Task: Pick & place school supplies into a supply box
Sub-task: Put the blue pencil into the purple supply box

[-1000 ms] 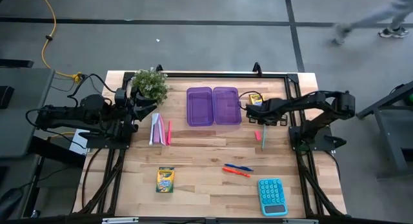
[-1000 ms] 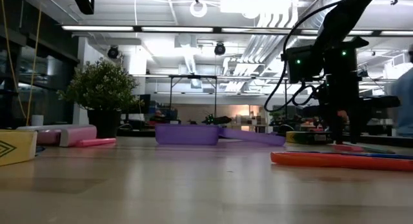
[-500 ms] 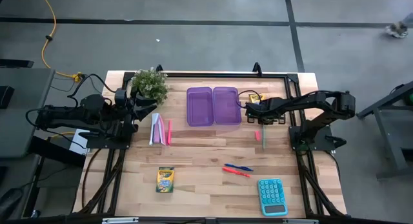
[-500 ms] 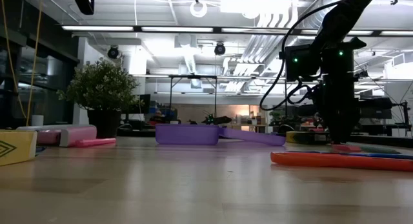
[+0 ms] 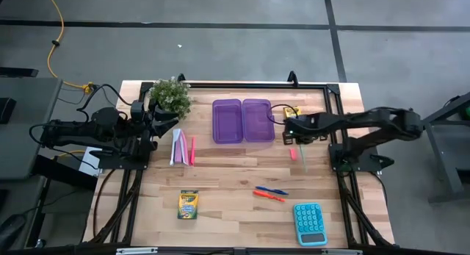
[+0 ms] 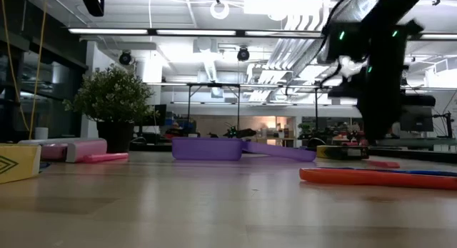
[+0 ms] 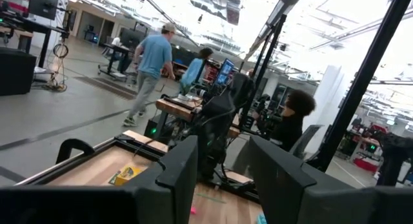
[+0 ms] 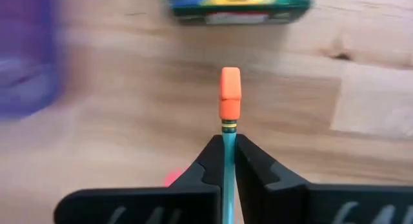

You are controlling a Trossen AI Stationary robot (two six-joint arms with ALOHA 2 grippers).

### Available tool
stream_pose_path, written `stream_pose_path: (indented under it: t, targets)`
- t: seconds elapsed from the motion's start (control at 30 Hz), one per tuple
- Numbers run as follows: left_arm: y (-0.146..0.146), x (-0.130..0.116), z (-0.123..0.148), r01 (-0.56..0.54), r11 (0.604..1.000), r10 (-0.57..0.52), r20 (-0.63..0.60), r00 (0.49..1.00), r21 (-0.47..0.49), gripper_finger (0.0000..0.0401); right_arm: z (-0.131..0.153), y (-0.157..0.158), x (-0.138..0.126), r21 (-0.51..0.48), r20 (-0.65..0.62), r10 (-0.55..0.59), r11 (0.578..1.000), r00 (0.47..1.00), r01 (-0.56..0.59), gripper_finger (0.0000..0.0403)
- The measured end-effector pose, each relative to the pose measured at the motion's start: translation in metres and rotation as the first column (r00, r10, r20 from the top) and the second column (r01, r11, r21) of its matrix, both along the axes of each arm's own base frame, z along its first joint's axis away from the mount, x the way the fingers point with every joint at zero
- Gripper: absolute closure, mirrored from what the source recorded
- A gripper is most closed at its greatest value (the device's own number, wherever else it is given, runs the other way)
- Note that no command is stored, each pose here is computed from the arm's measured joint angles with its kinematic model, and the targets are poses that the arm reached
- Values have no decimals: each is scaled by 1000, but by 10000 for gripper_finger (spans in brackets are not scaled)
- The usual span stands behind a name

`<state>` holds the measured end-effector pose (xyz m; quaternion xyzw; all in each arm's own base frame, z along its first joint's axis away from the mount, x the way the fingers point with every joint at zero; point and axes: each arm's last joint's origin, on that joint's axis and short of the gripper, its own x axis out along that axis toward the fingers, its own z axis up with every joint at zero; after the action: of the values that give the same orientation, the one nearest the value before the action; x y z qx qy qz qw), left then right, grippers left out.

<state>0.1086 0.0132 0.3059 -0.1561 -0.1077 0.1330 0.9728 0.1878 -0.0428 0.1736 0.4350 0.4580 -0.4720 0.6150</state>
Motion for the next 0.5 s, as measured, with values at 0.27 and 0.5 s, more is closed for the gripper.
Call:
stream_pose_path:
  t: [0.27, 0.5]
  targets:
    - [0, 0, 0, -2, 1000, 2, -4, 1000, -1, 270, 57, 28, -21, -157, 364, 228, 971, 903, -181, 402]
    - [0, 1, -1, -8, 1000, 8, -7, 1000, -20, 270, 101, 44, -3, -595, 512, 620, 755, 594, -275, 402]
